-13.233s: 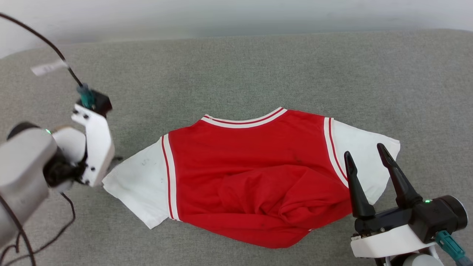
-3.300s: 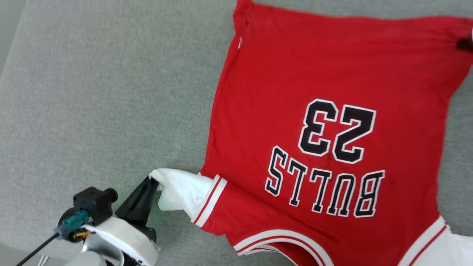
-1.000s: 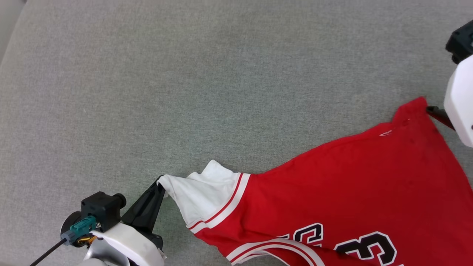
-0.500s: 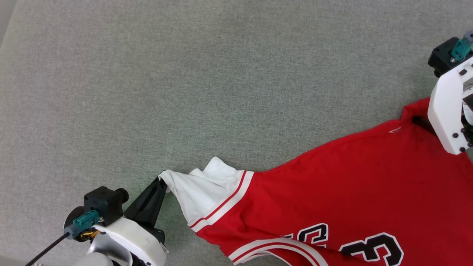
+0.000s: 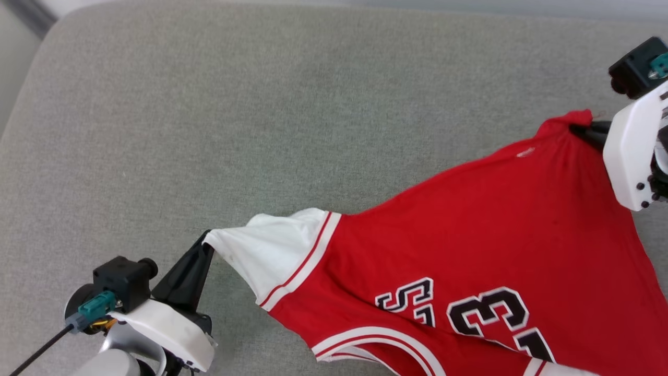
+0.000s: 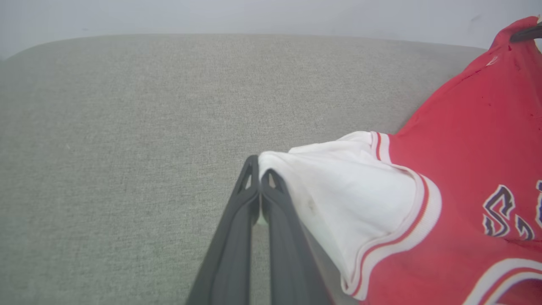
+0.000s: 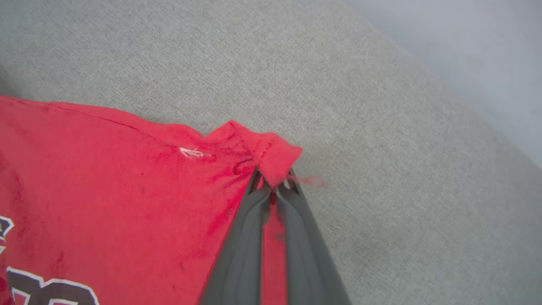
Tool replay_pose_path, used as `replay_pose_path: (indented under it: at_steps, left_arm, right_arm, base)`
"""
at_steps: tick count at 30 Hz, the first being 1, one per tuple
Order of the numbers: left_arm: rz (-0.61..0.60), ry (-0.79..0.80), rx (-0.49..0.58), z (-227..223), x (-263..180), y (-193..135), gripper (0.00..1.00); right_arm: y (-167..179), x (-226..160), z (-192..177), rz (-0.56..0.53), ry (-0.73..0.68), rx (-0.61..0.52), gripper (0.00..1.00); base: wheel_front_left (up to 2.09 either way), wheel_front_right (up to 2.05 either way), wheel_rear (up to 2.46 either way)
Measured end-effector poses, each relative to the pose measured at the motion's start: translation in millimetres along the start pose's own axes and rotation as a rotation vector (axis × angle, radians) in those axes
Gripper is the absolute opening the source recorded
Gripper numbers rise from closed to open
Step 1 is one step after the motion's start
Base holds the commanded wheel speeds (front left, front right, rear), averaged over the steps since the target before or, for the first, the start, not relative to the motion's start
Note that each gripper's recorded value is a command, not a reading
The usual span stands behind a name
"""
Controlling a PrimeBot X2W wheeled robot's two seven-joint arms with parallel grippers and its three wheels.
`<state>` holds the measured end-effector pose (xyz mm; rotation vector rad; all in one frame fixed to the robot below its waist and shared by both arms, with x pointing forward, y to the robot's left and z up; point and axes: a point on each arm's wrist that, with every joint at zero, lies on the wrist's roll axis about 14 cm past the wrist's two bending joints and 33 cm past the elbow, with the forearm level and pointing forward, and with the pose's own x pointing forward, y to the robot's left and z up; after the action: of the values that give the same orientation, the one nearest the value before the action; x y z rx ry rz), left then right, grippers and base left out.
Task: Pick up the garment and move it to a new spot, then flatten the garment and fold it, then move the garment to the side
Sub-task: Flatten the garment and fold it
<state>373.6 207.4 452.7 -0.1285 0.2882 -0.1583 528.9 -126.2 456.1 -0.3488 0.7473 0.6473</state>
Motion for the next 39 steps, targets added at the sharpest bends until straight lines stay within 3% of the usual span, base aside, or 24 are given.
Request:
replay_pose_path:
  at_steps: [9, 18, 25, 39]
  left_arm:
    - [-0.065, -0.256, 0.148, 97, 10, -9, 0.00]
    - [-0.203, -0.528, 0.347, 226, 33, -55, 0.00]
    - [-0.246, -0.697, 0.389, 312, 60, -76, 0.00]
    - [-0.238, -0.832, 0.469, 405, 134, -91, 0.00]
  right_arm:
    - [-7, -73, 64, -0.075, -0.318, -0.045, 0.00]
    - [-44, -147, 132, -0.228, -0.604, -0.066, 0.00]
    - [-71, -158, 168, -0.308, -0.706, -0.070, 0.00]
    - [-128, -151, 244, -0.495, -0.818, -0.136, 0.00]
  base:
    - [0.00, 0.00, 0.00]
    - [0.00, 0.00, 0.00]
    - [0.00, 0.00, 0.00]
    - [0.00, 0.00, 0.00]
